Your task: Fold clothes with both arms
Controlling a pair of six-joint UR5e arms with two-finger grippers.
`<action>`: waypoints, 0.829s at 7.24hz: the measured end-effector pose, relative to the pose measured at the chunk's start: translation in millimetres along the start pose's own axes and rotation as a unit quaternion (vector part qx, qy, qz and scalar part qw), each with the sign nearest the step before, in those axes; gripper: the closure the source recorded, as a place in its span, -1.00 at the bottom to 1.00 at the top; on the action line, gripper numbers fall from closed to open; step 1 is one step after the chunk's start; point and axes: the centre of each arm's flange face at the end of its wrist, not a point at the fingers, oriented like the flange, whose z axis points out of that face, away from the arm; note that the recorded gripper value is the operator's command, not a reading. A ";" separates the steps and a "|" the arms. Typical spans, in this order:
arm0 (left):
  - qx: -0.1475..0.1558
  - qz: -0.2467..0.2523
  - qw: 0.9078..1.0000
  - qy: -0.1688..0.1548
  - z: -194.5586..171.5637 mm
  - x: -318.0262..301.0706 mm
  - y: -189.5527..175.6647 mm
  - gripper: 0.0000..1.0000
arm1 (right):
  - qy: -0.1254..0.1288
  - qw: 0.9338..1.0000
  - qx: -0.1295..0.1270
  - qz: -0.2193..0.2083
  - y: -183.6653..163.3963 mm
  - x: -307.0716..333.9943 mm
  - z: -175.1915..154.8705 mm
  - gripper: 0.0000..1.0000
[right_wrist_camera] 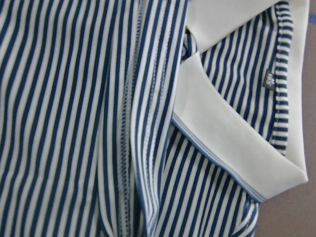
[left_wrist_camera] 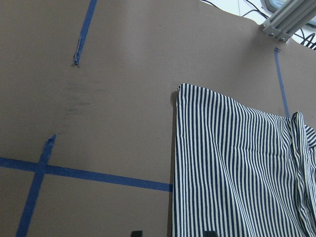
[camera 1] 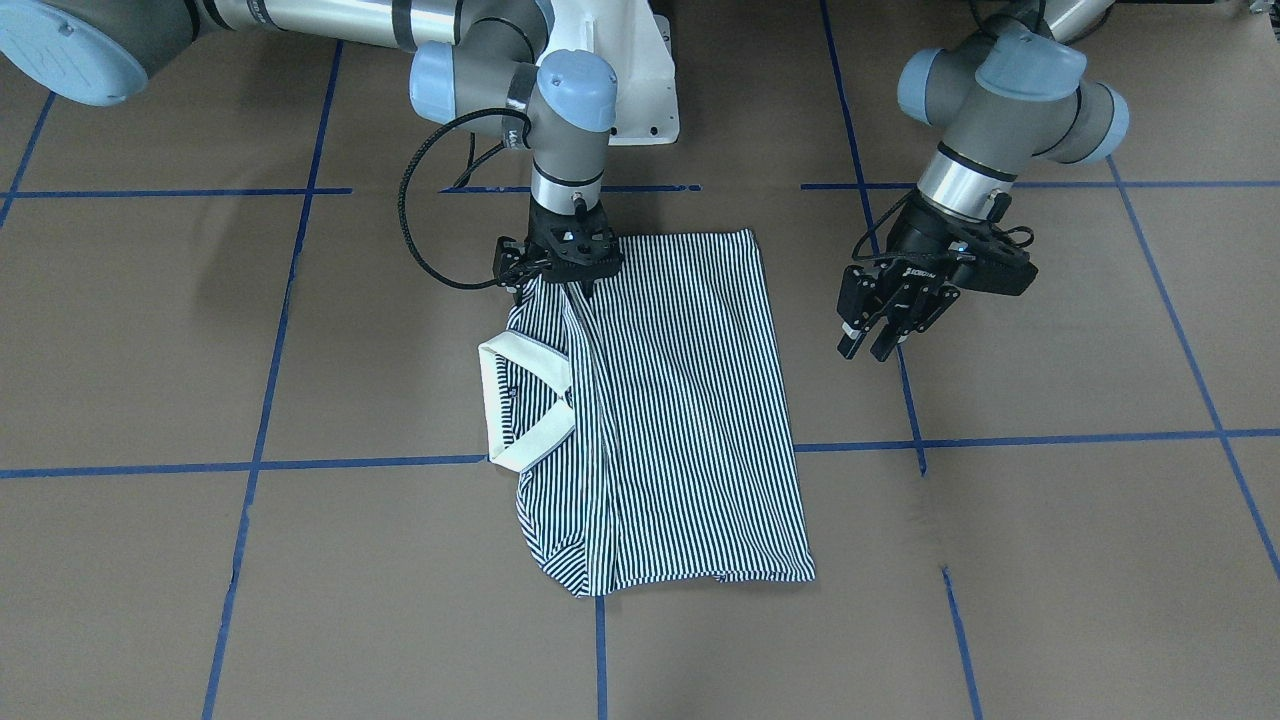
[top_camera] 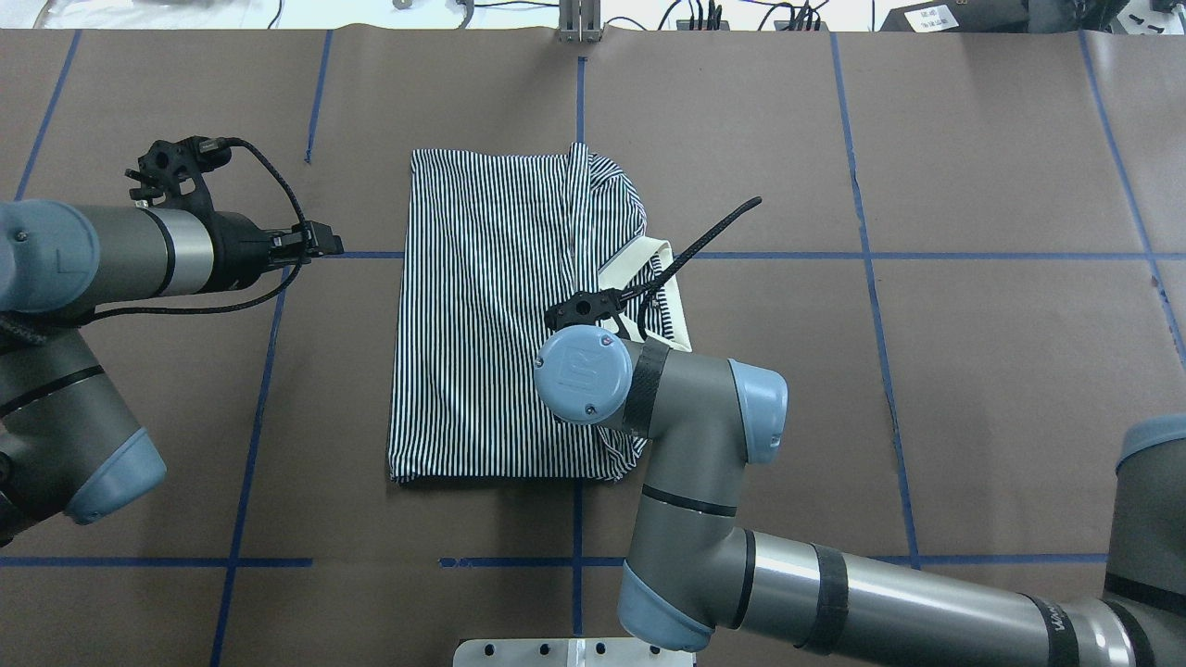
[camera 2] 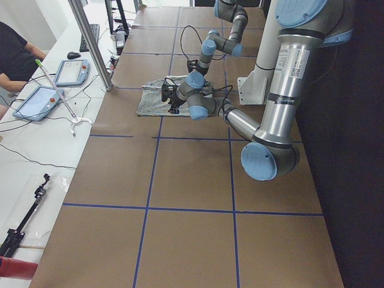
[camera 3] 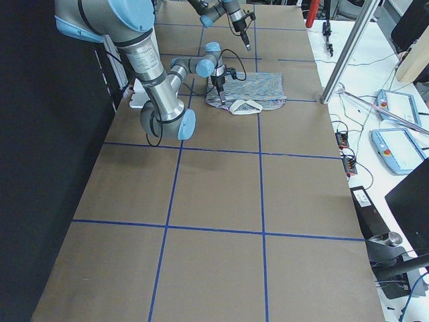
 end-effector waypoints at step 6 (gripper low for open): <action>0.000 0.000 1.000 0.001 -0.2 1.5 0.5 -0.03 | 0.011 1.000 -0.004 -0.006 -14.4 80.5 8.9 -1.00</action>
